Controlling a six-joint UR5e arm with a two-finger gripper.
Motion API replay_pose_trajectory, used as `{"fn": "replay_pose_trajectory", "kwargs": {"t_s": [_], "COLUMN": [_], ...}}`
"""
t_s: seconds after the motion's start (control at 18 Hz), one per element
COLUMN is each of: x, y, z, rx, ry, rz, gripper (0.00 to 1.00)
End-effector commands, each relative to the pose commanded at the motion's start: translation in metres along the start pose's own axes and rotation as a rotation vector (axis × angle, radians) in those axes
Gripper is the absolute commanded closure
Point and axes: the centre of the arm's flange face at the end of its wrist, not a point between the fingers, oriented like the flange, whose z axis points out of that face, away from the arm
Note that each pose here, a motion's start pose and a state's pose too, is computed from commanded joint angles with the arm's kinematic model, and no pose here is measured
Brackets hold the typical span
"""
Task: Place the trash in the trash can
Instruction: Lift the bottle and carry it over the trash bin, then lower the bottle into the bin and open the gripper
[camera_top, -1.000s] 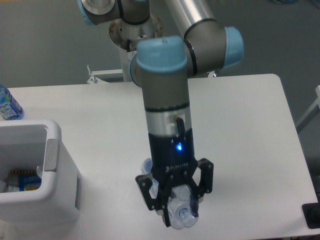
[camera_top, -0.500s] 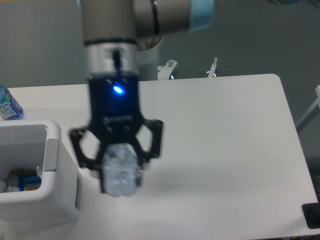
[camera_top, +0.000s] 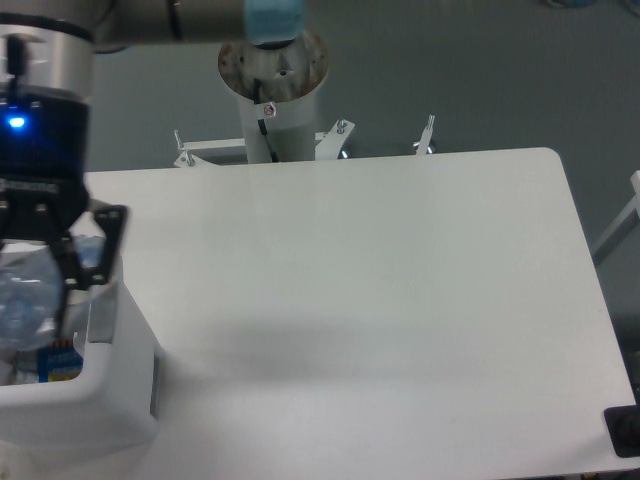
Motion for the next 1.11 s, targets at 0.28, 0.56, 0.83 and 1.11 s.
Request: {"fn": "replay_pose_trajectory", "kwargs": {"t_s": [0.28, 0.56, 0.83, 1.11], "x": [0.009, 0.007, 0.000, -0.018], "y": [0.023, 0.028, 0.033, 0.031], "z": [0.041, 0.047, 0.048, 0.043], "rx": [-0.063, -0.077, -0.083, -0.069], "ry": [0.012, 0.001, -0.057, -0.225], "rz": [0.009, 0.021, 0.058, 0.071], "gripper": [0.46, 0.20, 0.00, 0.00]}}
